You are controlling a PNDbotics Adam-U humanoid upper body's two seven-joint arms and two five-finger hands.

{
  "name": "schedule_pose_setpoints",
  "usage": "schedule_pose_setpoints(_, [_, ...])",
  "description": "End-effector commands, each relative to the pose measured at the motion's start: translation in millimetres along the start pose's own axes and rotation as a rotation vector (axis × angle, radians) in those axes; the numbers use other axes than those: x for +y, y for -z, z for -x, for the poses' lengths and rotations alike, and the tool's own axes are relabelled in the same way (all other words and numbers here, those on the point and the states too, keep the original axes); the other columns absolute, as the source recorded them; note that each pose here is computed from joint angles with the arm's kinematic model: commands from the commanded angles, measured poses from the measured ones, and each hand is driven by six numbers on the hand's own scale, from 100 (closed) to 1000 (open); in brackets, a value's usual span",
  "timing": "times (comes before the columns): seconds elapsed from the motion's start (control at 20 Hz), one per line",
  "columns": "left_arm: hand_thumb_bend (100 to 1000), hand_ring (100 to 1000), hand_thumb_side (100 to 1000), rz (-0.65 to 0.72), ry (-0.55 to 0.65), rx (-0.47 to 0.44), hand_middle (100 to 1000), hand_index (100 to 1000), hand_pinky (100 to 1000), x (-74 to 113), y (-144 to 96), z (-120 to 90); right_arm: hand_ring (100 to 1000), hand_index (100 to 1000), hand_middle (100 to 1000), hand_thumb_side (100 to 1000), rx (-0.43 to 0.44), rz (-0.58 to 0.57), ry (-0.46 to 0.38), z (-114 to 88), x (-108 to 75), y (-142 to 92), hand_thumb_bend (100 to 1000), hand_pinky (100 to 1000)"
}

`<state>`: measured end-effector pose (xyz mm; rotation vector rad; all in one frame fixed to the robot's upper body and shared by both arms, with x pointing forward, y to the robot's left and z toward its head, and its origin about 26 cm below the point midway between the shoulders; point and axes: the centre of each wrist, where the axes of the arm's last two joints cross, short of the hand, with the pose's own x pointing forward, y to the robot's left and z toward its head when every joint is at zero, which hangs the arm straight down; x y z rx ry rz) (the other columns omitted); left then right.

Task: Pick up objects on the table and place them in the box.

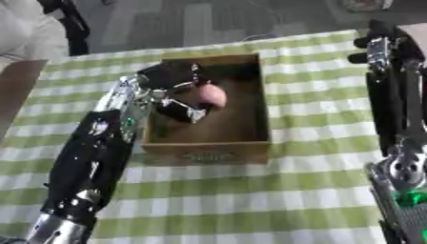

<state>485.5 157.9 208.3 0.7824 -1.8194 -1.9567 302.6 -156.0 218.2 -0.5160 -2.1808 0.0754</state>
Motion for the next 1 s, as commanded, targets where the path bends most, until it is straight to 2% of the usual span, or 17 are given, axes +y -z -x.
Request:
schedule_pose_setpoints(0.05, [344,758,645,-0.014,0.020,0.005,763,1000,597,13.6,-4.4,5.2,676,859,679,946,-0.028,0.009,0.017,-7.9,-1.6,1.7,100,878])
schedule_pose_setpoints(0.2, [479,807,689,-0.032,0.027,0.024,826,1000,653,16.7,-7.2,6.5,676,859,679,948,-0.028,0.009,0.019,-8.0,-1.5,1.7,100,878])
schedule_pose_setpoints(0.35, [526,824,708,-0.059,0.028,0.034,852,1000,676,18.3,-8.6,6.6,676,859,679,949,-0.027,0.011,0.019,-7.8,-1.7,1.7,100,878])
schedule_pose_setpoints(0.6, [502,821,687,-0.097,0.023,0.046,853,1000,656,21.1,-12.4,8.4,675,859,679,950,-0.024,0.013,0.019,-7.5,-1.9,1.7,100,878])
schedule_pose_setpoints(0.75, [423,809,650,-0.133,0.025,0.052,840,1000,634,26.5,-16.0,9.0,675,859,680,950,-0.023,0.014,0.018,-7.5,-2.0,1.7,100,879])
schedule_pose_setpoints(0.9, [367,790,630,-0.236,0.035,0.051,814,999,604,42.2,-23.5,7.5,675,859,680,950,-0.020,0.018,0.016,-7.3,-2.6,2.1,100,878])
schedule_pose_setpoints(1.0, [278,754,593,-0.349,0.034,0.054,764,958,550,58.2,-32.2,5.2,675,859,680,951,-0.020,0.021,0.015,-7.3,-2.8,2.4,100,878])
